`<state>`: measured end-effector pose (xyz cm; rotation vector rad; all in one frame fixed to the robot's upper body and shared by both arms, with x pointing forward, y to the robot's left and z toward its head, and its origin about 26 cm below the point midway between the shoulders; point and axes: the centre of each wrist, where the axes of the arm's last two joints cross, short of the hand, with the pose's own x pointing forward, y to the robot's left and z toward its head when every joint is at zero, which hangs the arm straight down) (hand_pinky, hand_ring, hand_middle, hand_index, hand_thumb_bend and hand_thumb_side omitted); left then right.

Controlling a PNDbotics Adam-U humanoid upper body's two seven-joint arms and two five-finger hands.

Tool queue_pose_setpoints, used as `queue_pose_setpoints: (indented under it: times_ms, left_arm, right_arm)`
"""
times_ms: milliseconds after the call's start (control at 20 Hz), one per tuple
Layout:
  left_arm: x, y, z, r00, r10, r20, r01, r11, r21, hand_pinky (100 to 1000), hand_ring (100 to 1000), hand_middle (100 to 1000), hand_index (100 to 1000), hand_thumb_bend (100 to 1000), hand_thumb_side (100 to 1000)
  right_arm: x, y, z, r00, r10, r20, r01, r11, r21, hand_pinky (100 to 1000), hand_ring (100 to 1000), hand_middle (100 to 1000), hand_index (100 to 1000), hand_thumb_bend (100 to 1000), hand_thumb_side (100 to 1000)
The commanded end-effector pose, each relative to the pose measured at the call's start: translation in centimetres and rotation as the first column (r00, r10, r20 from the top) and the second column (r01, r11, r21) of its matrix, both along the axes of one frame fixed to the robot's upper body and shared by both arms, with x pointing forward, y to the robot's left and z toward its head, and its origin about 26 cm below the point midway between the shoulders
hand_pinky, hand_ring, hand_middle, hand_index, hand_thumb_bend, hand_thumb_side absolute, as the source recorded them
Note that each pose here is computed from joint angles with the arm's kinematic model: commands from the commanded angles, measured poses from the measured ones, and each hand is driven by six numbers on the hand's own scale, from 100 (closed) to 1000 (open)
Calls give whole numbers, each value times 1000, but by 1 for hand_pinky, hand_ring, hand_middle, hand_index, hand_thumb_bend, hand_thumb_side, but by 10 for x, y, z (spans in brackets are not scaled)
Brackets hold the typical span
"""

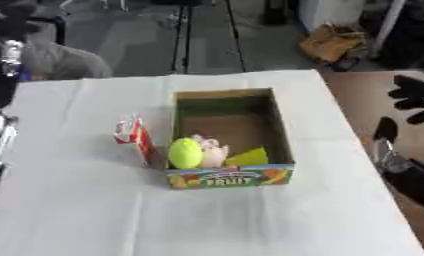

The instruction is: Pick up objects on the table and place them in the box.

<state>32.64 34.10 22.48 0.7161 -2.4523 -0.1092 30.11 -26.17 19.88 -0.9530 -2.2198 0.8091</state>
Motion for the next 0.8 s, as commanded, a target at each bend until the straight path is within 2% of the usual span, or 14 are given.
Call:
queue_pose_setpoints:
  times_ms: [50, 150, 250, 600, 800]
  left_arm:
    - [-25, 15, -2, 1000, 27, -3, -27, 999, -46, 673, 789, 812, 875, 480, 944]
    - [-34, 19, -21, 996, 51, -67, -57, 995, -79, 671, 789, 813, 878, 472, 955]
    - [-40, 20, -30, 993, 63, -99, -72, 993, -94, 671, 789, 813, 878, 472, 955]
    - [-46, 14, -37, 990, 56, -130, -69, 993, -99, 674, 792, 814, 883, 494, 887]
    - [-47, 13, -37, 988, 44, -145, -54, 996, -69, 672, 789, 811, 881, 483, 882]
  right_arm:
    - [-3, -3, 10, 999, -14, 36, 14, 1000, -14, 610, 717, 735, 929, 100, 279]
    - [-3, -4, 9, 999, -17, 35, 18, 1000, -14, 610, 717, 735, 928, 100, 275]
    - [-3, -4, 9, 999, -19, 35, 20, 1000, -15, 610, 717, 735, 928, 100, 275]
    - [-3, -4, 9, 999, -22, 38, 22, 1000, -10, 610, 717, 735, 929, 100, 285]
    - [-3, -4, 9, 999, -22, 40, 22, 1000, -8, 610, 717, 735, 929, 100, 288]
